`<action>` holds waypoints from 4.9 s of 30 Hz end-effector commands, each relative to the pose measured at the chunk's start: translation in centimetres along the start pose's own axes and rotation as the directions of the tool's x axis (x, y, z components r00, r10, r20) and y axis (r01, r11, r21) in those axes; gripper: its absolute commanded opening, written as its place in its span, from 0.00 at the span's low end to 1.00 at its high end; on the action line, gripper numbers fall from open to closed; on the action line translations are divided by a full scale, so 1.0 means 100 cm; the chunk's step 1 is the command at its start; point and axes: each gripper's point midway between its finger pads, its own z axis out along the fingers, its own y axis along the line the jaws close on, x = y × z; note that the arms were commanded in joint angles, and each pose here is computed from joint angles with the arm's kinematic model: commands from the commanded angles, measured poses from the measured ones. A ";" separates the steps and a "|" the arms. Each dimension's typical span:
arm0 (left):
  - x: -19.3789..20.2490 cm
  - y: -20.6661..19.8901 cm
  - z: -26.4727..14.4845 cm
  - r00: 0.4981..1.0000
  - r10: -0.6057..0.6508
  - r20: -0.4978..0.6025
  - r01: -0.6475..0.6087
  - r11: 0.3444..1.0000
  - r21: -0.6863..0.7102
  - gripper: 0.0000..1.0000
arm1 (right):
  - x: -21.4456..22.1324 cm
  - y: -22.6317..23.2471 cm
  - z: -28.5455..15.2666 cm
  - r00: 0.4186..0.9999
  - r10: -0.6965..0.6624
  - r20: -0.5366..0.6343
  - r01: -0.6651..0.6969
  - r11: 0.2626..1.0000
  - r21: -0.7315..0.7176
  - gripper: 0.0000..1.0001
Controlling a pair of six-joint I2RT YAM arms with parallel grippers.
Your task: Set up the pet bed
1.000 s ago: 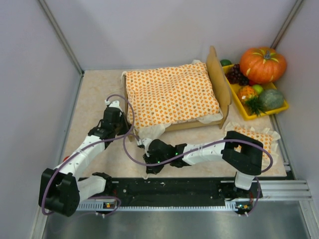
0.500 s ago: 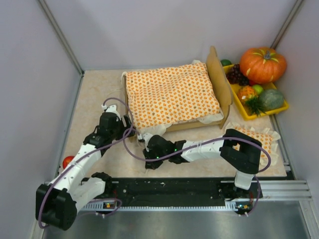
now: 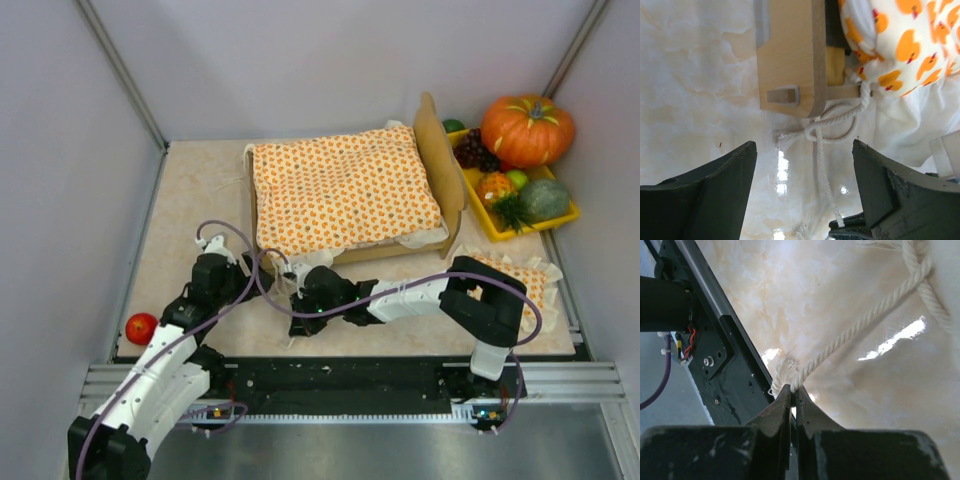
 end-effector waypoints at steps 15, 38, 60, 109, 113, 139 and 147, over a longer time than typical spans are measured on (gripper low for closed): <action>0.039 -0.005 0.006 0.996 -0.022 -0.085 0.031 0.993 0.111 0.71 | -0.024 -0.025 -0.006 0.976 0.169 0.140 -0.174 0.984 0.025 0.02; 0.039 0.014 0.049 0.993 -0.008 -0.122 0.003 0.999 -0.040 0.39 | -0.018 -0.021 -0.011 0.976 0.169 0.137 -0.169 0.986 -0.014 0.03; 0.072 -0.013 0.025 0.962 0.068 -0.263 -0.046 0.995 0.089 0.00 | -0.034 -0.005 -0.028 0.970 0.157 0.187 -0.143 0.986 -0.090 0.02; 0.082 -0.036 -0.040 0.939 -0.225 -0.261 0.277 0.943 0.184 0.61 | -0.092 -0.027 -0.026 0.747 0.525 0.408 -0.452 0.851 -0.267 0.00; 0.075 -0.038 -0.032 0.947 -0.234 -0.221 0.279 0.939 0.200 0.57 | -0.090 -0.025 -0.025 0.751 0.528 0.397 -0.452 0.849 -0.275 0.00; 0.069 -0.031 -0.001 0.952 -0.262 -0.156 0.287 0.942 0.171 0.16 | -0.075 -0.024 -0.021 0.782 0.512 0.354 -0.447 0.858 -0.254 0.00; 0.068 -0.034 -0.015 0.949 -0.274 -0.158 0.302 0.932 0.201 0.64 | -0.081 -0.027 -0.016 0.779 0.510 0.365 -0.448 0.860 -0.245 0.00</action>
